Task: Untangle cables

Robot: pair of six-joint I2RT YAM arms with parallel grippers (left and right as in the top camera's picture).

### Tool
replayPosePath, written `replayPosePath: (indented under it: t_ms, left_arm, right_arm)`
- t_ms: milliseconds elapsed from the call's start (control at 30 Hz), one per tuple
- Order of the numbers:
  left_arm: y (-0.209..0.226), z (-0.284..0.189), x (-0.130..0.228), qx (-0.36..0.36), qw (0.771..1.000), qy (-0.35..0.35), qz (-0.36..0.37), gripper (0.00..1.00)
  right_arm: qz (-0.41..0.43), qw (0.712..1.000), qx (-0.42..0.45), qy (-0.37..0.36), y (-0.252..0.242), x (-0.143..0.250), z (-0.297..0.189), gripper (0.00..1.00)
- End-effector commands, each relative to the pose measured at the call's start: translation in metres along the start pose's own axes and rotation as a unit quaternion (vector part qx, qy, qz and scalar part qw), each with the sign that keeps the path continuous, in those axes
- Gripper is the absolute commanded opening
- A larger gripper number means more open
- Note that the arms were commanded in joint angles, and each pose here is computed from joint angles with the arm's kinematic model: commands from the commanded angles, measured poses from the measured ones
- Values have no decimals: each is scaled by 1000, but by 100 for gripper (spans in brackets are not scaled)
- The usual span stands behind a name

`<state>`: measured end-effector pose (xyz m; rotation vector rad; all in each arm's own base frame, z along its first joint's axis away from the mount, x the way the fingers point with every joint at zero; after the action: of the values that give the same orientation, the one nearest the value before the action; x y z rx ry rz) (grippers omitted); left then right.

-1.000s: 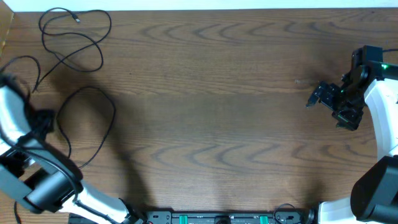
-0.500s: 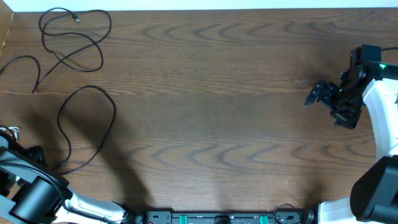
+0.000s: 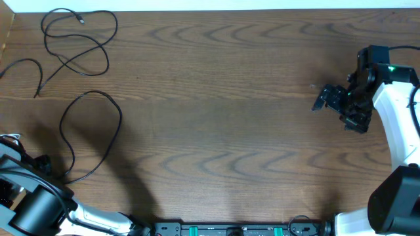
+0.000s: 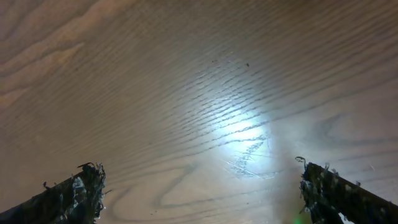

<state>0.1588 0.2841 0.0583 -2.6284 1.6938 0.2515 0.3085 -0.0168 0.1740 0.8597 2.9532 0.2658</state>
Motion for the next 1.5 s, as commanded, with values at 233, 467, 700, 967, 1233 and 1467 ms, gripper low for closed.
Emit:
replayPosePath:
  t_ms: [233,467,700,967,1233,1467]
  left_arm:
    - [1,18,14,26,999,26,28,57]
    - [-7,17,21,60,996,56,46,27]
    - [-29,10,34,145,978,106,107,8]
    - [-44,-1,44,208,959,153,116,7]
    - [-73,-25,43,316,922,167,146,8]
    - [-83,-37,35,340,914,141,171,8]
  right_arm:
    - [-20,1000,2,7,9,6,5,99]
    - [-22,1000,2,6,11,6,6,99]
    - [-23,1000,0,3,11,5,6,99]
    - [-23,1000,0,3,11,5,6,99]
    - [-22,1000,1,6,11,6,6,99]
    - [-22,1000,2,7,10,7,6,99]
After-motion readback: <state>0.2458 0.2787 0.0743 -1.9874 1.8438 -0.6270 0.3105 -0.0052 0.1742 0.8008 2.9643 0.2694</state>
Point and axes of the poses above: each gripper's point midway between its finger pads, its own z axis out along the fingers, its own y axis along the line the jaws close on, x = y × z, the point moved 6 cm from there along -z, back along the fingers, and after that the axes turned 1 degree about z, right-handed, at the moved point
